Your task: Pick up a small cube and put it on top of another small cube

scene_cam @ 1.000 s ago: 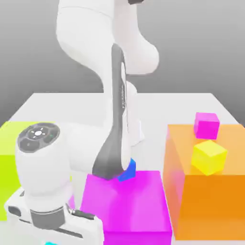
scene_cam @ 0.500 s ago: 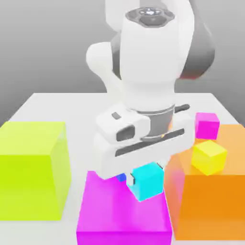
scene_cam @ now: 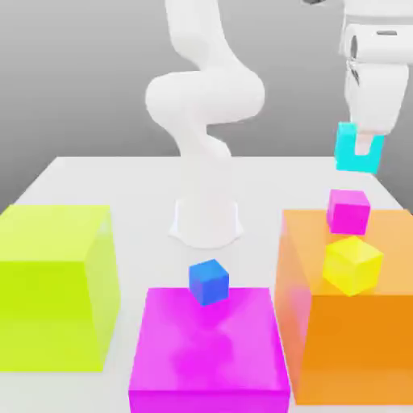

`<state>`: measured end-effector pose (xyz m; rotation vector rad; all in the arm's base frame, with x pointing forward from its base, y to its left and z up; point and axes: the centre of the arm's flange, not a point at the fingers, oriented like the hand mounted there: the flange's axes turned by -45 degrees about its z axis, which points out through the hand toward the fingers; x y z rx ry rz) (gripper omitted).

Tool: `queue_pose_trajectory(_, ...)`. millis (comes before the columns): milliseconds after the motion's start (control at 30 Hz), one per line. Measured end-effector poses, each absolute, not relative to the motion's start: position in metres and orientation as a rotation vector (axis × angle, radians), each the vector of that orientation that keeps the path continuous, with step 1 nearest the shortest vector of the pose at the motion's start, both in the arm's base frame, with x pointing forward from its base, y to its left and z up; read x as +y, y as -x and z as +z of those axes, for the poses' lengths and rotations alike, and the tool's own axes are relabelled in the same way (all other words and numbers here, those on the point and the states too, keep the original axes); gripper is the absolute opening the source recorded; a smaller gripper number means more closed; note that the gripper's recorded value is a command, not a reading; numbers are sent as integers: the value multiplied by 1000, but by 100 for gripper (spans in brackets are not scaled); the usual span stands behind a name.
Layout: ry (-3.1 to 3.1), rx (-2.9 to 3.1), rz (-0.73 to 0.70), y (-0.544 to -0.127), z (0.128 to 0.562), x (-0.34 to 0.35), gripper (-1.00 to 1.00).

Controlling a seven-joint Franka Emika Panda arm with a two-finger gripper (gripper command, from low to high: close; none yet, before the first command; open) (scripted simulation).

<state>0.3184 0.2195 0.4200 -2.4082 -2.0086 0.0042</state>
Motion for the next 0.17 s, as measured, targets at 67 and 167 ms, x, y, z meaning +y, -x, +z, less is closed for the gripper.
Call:
queue_pose_trajectory(67, 2407, -2012, 2, -316, 397, 220, 100)
queue_pose_trajectory(167, 2407, -2011, 2, -316, 397, 220, 100)
